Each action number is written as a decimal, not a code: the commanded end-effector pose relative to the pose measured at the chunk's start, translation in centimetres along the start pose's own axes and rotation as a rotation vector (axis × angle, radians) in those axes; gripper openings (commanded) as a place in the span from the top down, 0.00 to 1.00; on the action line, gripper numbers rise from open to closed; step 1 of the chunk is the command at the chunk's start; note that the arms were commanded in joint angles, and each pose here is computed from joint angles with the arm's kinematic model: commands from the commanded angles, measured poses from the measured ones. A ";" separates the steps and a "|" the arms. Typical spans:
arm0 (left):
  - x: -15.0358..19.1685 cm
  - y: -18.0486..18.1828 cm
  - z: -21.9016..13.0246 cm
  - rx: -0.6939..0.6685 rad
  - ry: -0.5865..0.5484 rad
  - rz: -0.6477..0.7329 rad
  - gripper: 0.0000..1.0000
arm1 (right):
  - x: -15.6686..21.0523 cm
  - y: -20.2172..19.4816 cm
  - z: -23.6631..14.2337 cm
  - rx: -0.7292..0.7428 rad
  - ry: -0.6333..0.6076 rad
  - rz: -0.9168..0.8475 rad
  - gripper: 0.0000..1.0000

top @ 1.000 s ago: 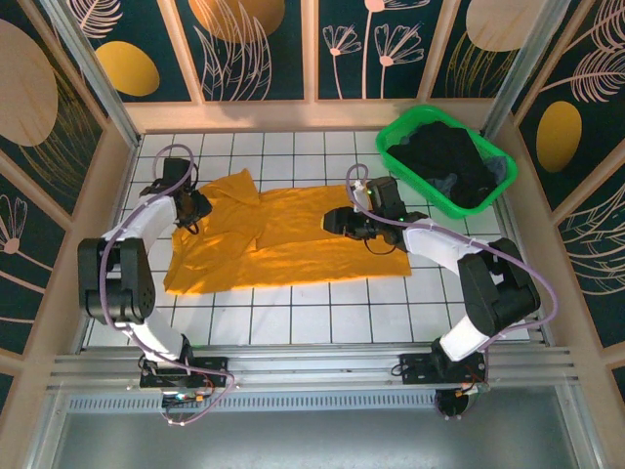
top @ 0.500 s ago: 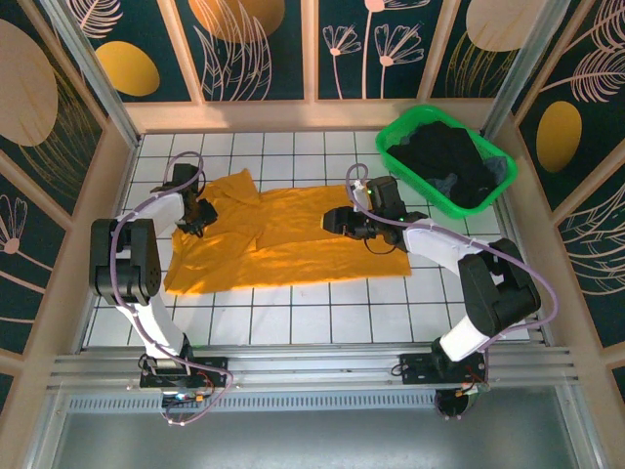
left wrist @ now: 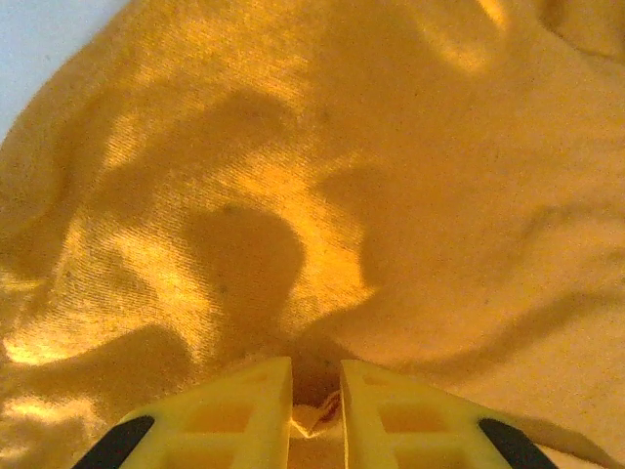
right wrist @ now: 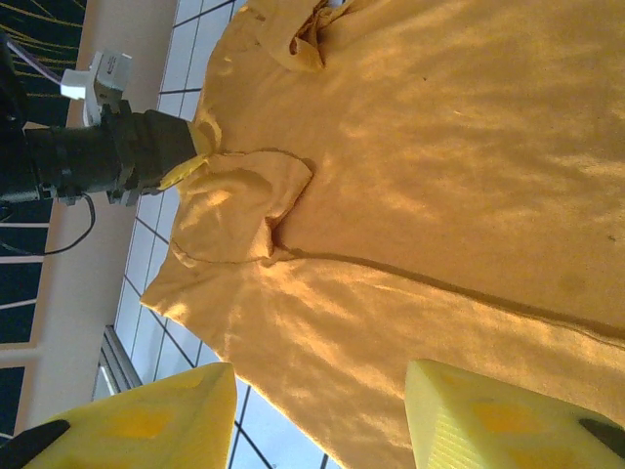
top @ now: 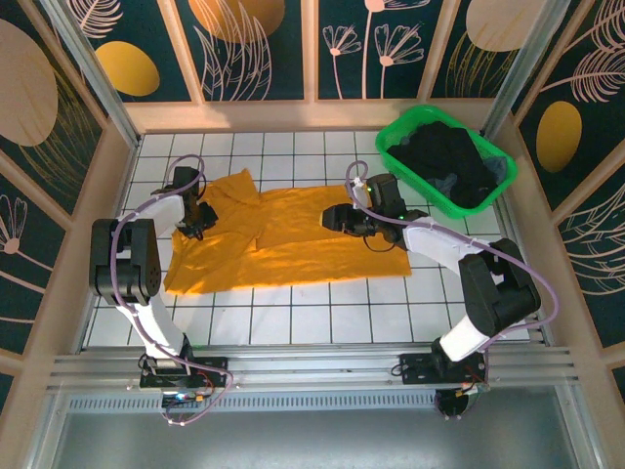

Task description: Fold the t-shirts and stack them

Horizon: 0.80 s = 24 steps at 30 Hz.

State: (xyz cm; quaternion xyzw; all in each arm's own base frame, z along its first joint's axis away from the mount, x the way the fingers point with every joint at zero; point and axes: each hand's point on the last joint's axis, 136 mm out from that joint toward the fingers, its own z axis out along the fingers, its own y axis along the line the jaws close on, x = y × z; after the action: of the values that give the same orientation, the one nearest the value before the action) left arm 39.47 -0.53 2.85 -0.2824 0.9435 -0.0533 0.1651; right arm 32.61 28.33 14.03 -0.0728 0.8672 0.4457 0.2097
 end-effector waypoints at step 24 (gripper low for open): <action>-1.9 -1.4 -3.4 0.032 -0.106 -0.009 1.00 | -0.4 0.7 0.2 -0.024 -0.007 -0.026 0.50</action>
State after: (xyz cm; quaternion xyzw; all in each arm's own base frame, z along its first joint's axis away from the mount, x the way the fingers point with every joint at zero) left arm 39.50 -0.87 3.93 -0.2834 0.9399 -0.0548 0.1826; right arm 32.61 28.33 14.01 -0.0725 0.8674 0.4456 0.2093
